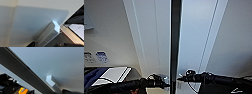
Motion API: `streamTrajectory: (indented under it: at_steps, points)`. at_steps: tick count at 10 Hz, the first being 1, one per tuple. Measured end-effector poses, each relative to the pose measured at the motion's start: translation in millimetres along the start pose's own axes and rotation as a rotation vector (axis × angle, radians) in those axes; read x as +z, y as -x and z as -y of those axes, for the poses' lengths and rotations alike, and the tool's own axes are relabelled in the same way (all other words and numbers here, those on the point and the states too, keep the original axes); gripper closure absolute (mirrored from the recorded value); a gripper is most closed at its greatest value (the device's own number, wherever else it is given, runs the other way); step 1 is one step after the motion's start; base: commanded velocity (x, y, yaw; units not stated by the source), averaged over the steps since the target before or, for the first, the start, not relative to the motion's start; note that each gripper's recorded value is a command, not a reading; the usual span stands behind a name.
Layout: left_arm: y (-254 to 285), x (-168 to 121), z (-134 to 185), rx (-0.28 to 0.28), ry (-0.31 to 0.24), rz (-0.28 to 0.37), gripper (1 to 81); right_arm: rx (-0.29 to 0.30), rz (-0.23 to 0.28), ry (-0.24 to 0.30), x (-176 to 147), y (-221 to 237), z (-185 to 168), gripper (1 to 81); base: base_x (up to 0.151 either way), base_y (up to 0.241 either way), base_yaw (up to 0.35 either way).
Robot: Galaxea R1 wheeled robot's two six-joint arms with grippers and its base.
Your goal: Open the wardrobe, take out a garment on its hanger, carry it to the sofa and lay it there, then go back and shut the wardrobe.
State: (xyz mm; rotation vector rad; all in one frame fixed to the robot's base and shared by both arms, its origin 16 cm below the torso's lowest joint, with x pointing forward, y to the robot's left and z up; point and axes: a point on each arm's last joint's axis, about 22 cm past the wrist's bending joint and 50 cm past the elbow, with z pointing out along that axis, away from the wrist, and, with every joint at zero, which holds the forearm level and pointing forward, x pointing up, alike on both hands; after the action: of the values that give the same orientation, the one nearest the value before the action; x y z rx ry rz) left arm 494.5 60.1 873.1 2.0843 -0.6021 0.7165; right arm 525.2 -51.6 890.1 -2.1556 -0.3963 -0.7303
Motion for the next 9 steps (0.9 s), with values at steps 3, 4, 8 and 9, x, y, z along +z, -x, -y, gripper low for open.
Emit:
streamTrajectory:
  at_steps: [3, 4, 8, 9]
  points:
    - [41, -50, -8, -0.037, 0.015, 0.01, 1.0, -0.002, 0.025, -0.032, -33, 26, 10, 1.0, 0.0, 0.0, 0.0]
    - [54, -64, -9, -0.054, 0.013, 0.005, 1.0, 0.002, 0.026, -0.04, -44, 35, 11, 1.0, 0.0, 0.0, 0.0]
    - [78, -91, -5, -0.087, -0.006, -0.076, 1.0, -0.004, -0.026, -0.077, -89, 76, 8, 1.0, 0.0, 0.0, 0.0]
    - [91, -107, -2, -0.091, -0.023, -0.075, 1.0, -0.011, -0.032, -0.074, -100, 85, 6, 1.0, 0.0, 0.0, 0.0]
